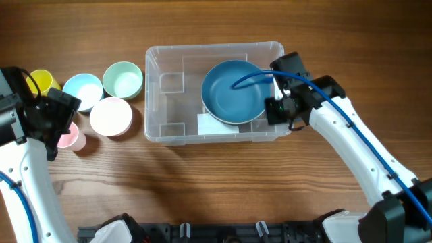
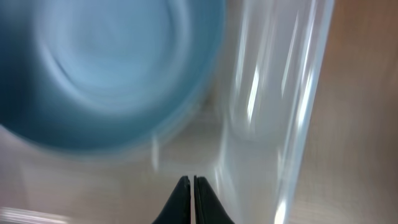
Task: Pack container
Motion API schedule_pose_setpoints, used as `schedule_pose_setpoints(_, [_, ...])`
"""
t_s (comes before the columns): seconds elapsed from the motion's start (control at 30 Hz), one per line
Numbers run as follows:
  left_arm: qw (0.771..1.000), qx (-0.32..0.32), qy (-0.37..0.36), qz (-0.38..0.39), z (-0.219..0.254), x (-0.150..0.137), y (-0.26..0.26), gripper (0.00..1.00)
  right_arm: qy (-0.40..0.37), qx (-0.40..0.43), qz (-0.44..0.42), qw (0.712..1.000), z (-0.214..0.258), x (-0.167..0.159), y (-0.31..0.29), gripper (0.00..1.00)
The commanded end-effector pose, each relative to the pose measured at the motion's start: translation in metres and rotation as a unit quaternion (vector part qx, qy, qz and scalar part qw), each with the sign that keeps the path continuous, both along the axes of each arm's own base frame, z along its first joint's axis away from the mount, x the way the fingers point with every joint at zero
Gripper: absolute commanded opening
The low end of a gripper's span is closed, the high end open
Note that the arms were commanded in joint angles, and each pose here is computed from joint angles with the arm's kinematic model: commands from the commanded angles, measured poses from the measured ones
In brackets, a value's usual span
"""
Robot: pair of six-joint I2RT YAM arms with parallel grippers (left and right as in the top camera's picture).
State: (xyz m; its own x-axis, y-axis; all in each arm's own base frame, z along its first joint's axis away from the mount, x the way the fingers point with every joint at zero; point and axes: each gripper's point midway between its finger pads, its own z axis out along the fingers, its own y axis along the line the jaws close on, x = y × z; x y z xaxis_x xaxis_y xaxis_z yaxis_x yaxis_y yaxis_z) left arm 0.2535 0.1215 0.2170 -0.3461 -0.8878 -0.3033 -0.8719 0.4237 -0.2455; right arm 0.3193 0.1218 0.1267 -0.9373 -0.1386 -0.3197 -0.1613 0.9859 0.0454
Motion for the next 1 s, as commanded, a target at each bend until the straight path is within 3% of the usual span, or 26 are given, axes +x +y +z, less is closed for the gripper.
schedule_pose_setpoints(0.0, [1.0,0.001,-0.017,0.007,0.009,0.0,0.0,1.0,-0.112,0.035,0.011,0.993,0.055,0.031,0.009,0.04])
schedule_pose_setpoints(0.2, [1.0,0.001,-0.017,0.007,0.009,0.0,0.0,1.0,-0.214,0.036,-0.097,0.971,0.132,0.054,-0.041,0.08])
schedule_pose_setpoints(0.33, [1.0,0.001,-0.017,0.007,0.009,0.0,0.0,1.0,-0.231,-0.002,-0.179,0.956,0.152,0.04,-0.104,0.39])
schedule_pose_setpoints(0.37, [1.0,0.001,-0.017,0.007,0.009,0.0,0.0,1.0,-0.23,-0.006,-0.191,0.954,0.153,0.036,-0.114,0.53])
schedule_pose_setpoints(0.4, [1.0,0.001,-0.017,0.007,0.01,0.0,0.0,1.0,-0.224,-0.014,-0.222,0.949,0.154,0.027,-0.137,0.75])
schedule_pose_setpoints(0.5, [1.0,0.001,-0.017,0.007,0.009,0.0,0.0,1.0,-0.211,-0.024,-0.268,0.94,0.151,0.017,-0.167,1.0])
schedule_pose_setpoints(0.97, [1.0,0.001,-0.017,0.007,0.009,0.0,0.0,1.0,-0.19,-0.032,-0.299,0.934,0.141,0.013,-0.187,0.99])
